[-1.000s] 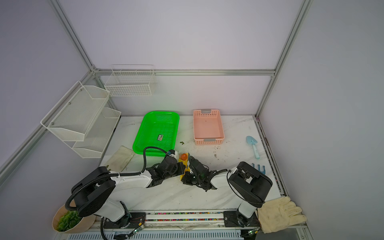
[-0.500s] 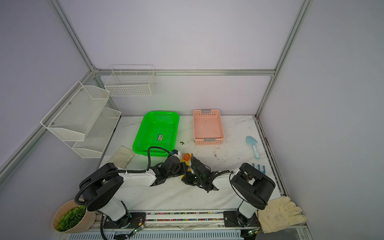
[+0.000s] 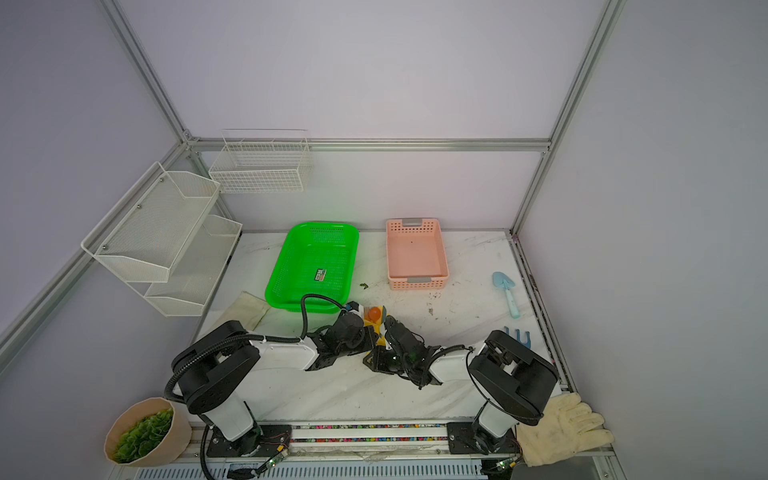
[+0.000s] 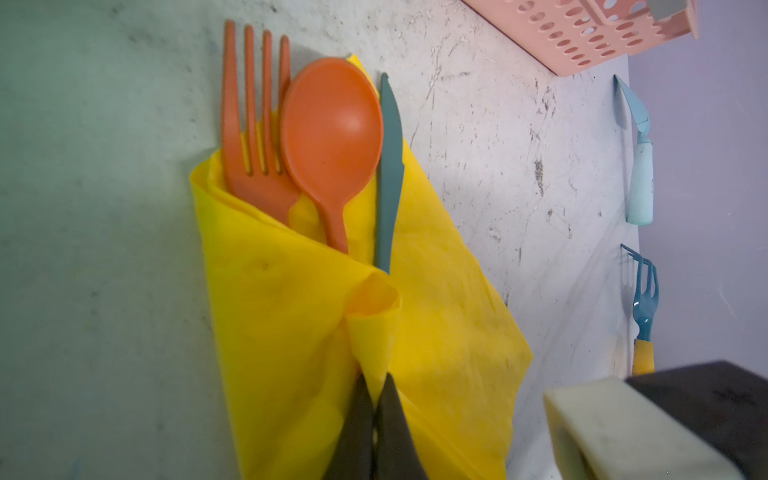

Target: Place the utensils on the paper napkin and roll it up

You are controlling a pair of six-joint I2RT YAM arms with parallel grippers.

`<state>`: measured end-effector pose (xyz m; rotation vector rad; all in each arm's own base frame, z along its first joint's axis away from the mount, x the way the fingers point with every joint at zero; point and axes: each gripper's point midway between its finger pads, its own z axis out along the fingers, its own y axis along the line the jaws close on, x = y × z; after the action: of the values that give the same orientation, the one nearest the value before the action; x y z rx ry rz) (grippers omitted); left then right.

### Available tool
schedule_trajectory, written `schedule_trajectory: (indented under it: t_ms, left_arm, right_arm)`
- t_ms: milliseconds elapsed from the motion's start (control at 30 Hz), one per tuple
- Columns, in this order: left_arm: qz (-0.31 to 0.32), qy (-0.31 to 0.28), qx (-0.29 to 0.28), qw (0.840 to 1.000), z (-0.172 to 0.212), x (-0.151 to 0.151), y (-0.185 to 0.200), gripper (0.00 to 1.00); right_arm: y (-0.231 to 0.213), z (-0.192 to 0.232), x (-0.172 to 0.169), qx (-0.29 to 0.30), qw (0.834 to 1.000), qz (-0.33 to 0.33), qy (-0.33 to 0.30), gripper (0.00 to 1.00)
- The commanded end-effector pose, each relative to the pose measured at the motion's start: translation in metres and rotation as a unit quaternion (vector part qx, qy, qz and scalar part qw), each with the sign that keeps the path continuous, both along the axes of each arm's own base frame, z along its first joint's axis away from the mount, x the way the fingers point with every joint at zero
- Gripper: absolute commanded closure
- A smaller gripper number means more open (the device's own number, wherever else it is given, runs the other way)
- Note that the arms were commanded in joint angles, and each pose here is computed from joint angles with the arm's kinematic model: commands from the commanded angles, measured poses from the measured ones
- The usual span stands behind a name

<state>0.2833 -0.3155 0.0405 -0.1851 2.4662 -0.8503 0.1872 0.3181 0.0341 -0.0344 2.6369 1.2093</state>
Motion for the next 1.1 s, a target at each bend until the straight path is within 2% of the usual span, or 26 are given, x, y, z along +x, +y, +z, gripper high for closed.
schedule_trajectory:
  t_ms: [0,233,533,667,833,1067]
  left_arm:
    - [-0.005,-0.029,-0.026,0.999,0.027,0.015,-0.020,0.96]
    - [-0.011,-0.021,-0.019,1.000,0.021,0.014,-0.023,0.96]
    - [-0.017,-0.024,-0.018,0.999,0.024,0.014,-0.026,0.96]
    - [-0.019,-0.025,-0.017,0.999,0.025,0.014,-0.027,0.96]
    - [-0.018,-0.026,-0.015,0.999,0.027,0.013,-0.026,0.96]
    - [-0.020,-0.030,-0.014,0.999,0.032,0.011,-0.027,0.96]
  right_arm:
    - [-0.005,0.001,-0.005,-0.005,1.000,-0.003,0.001,0.67]
    - [-0.011,0.021,-0.005,-0.001,1.000,-0.009,-0.011,0.67]
    - [-0.043,0.054,0.012,-0.009,0.996,-0.075,-0.048,0.83]
    - [-0.062,0.043,0.021,-0.024,0.994,-0.092,-0.045,0.88]
    - [-0.062,0.013,0.020,-0.060,0.996,-0.062,-0.032,0.92]
    - [-0.059,-0.009,0.026,-0.082,0.995,-0.050,-0.027,0.94]
